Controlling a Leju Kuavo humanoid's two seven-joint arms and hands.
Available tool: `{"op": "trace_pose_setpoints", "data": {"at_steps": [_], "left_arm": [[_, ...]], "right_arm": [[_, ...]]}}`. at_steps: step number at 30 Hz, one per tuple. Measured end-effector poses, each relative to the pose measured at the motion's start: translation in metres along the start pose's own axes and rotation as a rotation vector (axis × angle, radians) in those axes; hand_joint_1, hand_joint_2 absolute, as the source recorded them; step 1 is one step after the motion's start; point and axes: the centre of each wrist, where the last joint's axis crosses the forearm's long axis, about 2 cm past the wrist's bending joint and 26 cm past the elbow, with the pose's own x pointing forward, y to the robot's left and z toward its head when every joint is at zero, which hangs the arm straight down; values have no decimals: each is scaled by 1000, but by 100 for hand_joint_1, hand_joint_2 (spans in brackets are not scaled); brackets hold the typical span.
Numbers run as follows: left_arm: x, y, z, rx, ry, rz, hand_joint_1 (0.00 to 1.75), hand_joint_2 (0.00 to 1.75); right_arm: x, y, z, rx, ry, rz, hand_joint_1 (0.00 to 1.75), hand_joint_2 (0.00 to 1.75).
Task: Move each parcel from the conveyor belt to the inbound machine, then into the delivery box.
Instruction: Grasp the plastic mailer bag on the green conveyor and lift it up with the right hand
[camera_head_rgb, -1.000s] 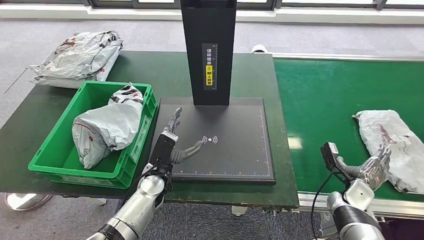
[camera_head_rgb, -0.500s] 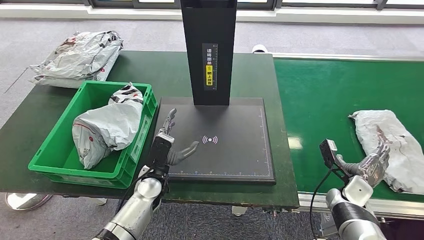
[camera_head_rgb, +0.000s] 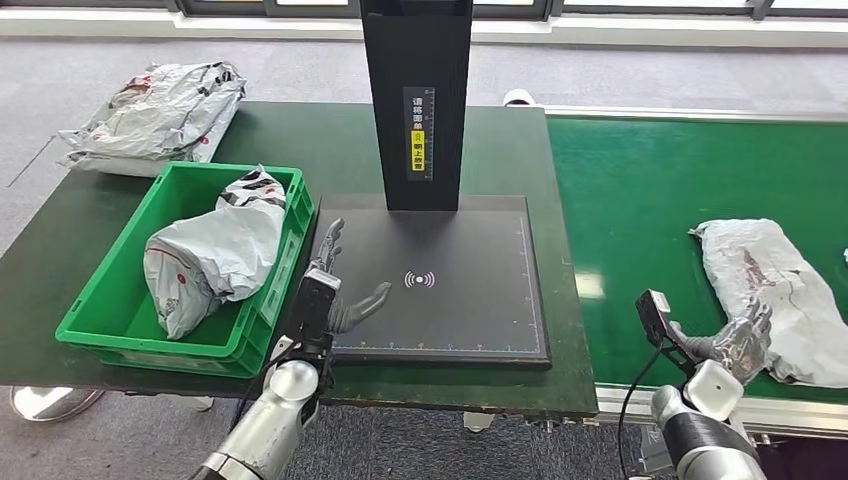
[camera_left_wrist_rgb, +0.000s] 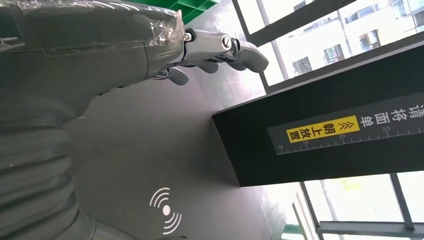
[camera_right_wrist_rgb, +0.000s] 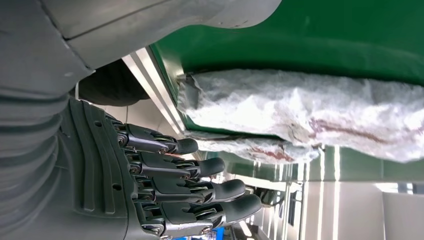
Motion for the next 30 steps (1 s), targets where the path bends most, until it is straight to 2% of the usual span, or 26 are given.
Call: {"op": "trace_pose_setpoints", "data": {"at_steps": [30], "left_arm": [[4,3,-4,5,-4,-3,0,175]], "right_arm": [[1,3,0,83,77,50,0,175]]}}
